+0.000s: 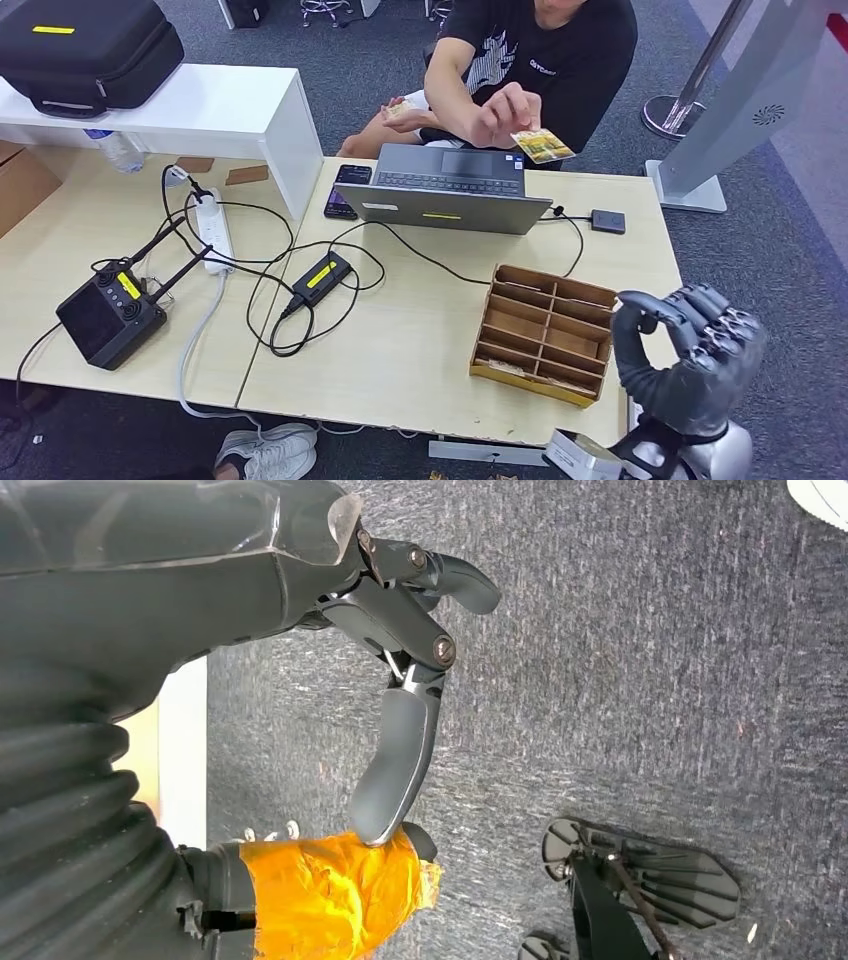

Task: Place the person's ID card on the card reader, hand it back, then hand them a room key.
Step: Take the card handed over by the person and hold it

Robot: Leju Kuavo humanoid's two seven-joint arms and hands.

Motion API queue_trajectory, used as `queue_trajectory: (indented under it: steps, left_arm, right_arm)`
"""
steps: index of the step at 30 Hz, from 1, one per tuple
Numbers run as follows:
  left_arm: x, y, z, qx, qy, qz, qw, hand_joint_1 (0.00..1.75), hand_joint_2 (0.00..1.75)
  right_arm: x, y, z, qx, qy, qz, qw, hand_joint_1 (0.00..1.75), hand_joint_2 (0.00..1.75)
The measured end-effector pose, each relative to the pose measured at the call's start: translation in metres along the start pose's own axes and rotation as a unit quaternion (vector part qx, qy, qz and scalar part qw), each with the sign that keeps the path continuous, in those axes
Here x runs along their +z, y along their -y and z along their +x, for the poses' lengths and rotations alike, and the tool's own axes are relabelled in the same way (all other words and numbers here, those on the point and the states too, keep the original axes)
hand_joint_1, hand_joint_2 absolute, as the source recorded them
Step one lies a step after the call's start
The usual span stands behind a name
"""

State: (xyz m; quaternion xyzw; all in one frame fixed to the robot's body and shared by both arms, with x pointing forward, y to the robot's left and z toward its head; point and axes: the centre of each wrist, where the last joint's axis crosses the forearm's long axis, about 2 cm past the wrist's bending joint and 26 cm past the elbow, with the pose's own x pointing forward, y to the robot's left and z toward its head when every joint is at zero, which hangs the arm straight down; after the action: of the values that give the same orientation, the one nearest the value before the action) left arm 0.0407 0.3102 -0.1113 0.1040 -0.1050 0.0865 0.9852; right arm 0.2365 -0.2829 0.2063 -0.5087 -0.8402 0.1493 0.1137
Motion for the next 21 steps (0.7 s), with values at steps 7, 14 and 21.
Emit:
queue_trajectory:
  steps: [7, 14, 21]
  left_arm:
    - [0.001, 0.001, -0.002, 0.028, -0.007, 0.015, 0.999, 0.00, 1.75]
    - [0.001, 0.002, -0.001, 0.029, -0.007, 0.017, 0.999, 0.00, 1.75]
    - [0.001, 0.002, -0.001, 0.028, -0.007, 0.017, 0.999, 0.00, 1.75]
  right_arm:
    - [0.039, 0.040, 0.009, -0.009, -0.098, -0.009, 0.995, 0.00, 1.75]
    - [0.049, 0.034, 0.004, 0.012, -0.123, 0.038, 0.992, 0.00, 1.75]
    - [0.053, 0.026, 0.000, 0.010, -0.125, 0.054, 0.991, 0.00, 1.75]
